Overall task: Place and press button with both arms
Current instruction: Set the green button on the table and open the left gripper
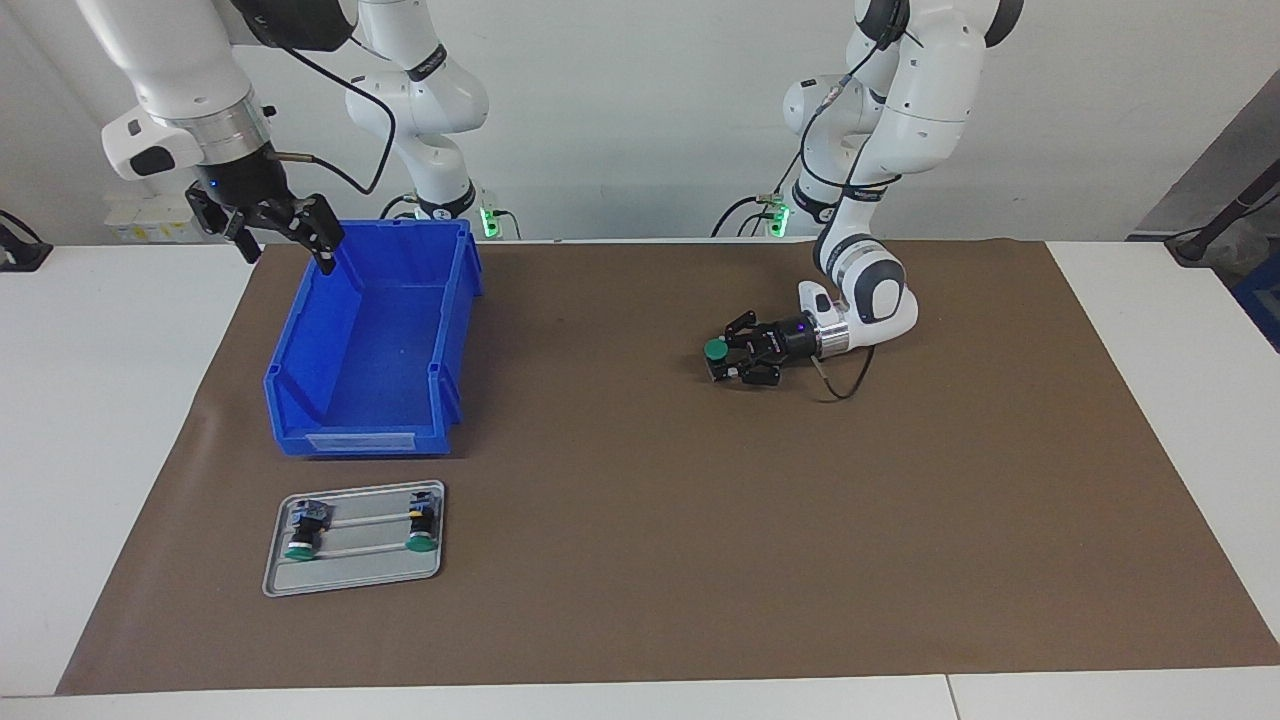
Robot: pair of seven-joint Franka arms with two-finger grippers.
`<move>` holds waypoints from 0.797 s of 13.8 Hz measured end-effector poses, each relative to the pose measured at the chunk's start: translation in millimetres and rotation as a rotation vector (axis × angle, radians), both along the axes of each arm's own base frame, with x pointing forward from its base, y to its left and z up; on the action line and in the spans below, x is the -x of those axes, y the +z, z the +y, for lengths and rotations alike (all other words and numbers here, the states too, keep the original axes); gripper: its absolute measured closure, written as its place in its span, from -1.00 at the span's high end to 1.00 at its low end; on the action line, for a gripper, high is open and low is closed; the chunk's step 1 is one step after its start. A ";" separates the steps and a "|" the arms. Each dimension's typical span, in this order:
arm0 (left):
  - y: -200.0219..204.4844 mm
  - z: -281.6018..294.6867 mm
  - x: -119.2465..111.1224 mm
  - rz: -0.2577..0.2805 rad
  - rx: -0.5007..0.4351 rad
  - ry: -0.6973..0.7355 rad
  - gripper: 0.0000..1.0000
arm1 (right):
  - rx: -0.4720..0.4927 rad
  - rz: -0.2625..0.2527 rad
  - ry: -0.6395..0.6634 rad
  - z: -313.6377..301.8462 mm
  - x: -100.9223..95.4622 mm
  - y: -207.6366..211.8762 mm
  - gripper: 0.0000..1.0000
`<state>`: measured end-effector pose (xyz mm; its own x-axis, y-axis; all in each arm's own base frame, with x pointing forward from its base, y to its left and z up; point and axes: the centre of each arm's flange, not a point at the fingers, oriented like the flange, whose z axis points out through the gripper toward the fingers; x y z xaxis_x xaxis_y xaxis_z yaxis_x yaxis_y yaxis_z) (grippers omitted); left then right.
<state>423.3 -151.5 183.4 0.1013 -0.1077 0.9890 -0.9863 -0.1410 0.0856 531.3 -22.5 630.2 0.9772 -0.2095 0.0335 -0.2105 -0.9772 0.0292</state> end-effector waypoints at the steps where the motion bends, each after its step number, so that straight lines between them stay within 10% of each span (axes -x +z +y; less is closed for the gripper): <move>1: 0.1 0.2 0.0 -0.001 -0.002 0.000 -0.18 | 0.000 0.000 0.000 -0.2 0.0 0.0 1.00; 11: -13.8 14.1 10.9 0.020 -0.109 -0.005 -0.05 | 0.000 0.000 -0.001 -0.5 0.0 -0.2 1.00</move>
